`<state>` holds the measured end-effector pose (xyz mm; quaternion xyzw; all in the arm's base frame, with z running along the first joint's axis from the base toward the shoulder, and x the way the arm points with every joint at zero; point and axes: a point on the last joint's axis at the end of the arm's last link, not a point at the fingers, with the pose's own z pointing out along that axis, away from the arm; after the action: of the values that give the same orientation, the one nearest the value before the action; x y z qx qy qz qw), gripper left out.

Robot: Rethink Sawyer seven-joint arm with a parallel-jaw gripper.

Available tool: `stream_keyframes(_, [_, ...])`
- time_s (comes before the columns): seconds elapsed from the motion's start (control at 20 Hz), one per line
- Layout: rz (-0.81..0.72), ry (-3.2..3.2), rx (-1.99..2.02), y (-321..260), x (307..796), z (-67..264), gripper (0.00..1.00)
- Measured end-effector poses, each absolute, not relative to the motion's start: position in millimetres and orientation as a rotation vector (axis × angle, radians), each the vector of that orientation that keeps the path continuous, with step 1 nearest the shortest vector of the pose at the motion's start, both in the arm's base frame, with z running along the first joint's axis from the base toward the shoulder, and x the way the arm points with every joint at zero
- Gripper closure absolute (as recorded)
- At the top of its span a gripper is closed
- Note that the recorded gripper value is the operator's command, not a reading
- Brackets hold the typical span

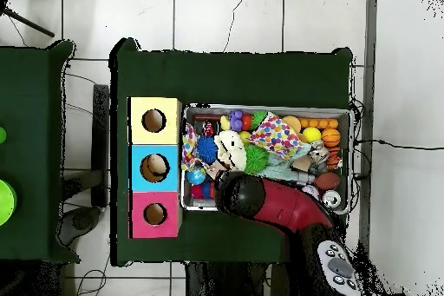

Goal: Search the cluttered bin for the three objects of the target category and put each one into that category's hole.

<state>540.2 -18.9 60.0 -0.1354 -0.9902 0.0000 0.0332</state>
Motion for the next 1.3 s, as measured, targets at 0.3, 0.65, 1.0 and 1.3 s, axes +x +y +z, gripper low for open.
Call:
stream_keyframes(0.3, [0.043,-3.075,-0.489,-5,541,47,0.0])
stream_keyframes(0.65, [0.072,-3.073,-0.554,11,536,37,0.0])
stream_keyframes(1.0, [0.096,-3.047,-0.512,38,515,33,0.0])
stream_keyframes(1.3, [0.138,-3.023,-0.469,46,497,17,0.0])
